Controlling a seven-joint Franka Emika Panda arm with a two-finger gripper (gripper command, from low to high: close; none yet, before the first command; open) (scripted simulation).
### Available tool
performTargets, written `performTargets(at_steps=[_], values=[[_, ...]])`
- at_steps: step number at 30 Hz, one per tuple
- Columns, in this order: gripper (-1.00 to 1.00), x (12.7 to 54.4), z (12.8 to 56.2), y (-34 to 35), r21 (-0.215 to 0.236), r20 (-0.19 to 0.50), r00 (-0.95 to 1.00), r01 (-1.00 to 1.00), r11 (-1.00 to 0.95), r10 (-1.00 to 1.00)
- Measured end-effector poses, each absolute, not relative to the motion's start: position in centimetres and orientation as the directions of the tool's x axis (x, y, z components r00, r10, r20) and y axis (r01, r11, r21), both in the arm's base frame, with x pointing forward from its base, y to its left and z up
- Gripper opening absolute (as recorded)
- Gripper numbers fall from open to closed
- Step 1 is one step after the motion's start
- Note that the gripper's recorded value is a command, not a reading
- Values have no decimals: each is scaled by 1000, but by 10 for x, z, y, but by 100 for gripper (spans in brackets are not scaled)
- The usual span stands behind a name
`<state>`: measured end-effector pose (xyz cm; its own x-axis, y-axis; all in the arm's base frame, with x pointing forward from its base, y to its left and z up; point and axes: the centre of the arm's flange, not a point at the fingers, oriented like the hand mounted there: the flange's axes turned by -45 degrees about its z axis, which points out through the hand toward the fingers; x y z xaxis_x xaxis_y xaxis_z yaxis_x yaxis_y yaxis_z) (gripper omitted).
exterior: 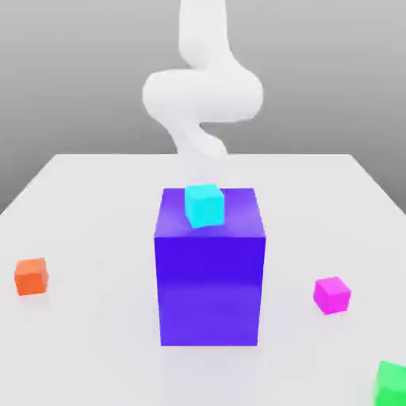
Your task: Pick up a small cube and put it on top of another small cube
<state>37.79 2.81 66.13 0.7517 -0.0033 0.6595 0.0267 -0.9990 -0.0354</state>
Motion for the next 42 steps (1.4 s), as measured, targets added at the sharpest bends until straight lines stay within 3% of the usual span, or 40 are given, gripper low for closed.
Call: performTargets(at_steps=[4, 9, 14, 19, 21, 27, 28, 35, 42], values=[[0, 415, 562, 87, -72, 538, 842, 84, -994, 33], [0, 415, 438, 159, -87, 377, 921, 140, -986, 98], [0, 373, 322, 215, -68, 211, 962, 189, -980, 171], [0, 300, 219, 244, -18, 48, 969, 244, -970, 243], [0, 282, 191, 246, -4, 12, 967, 256, -967, 256], [0, 276, 132, 246, -2, 0, 966, 257, -966, 257], [-100, 276, 127, 246, -1, 0, 966, 257, -966, 257], [-100, 276, 128, 246, -2, 1, 966, 258, -966, 258], [-100, 278, 186, 247, 1, 1, 965, 263, -965, 263]])
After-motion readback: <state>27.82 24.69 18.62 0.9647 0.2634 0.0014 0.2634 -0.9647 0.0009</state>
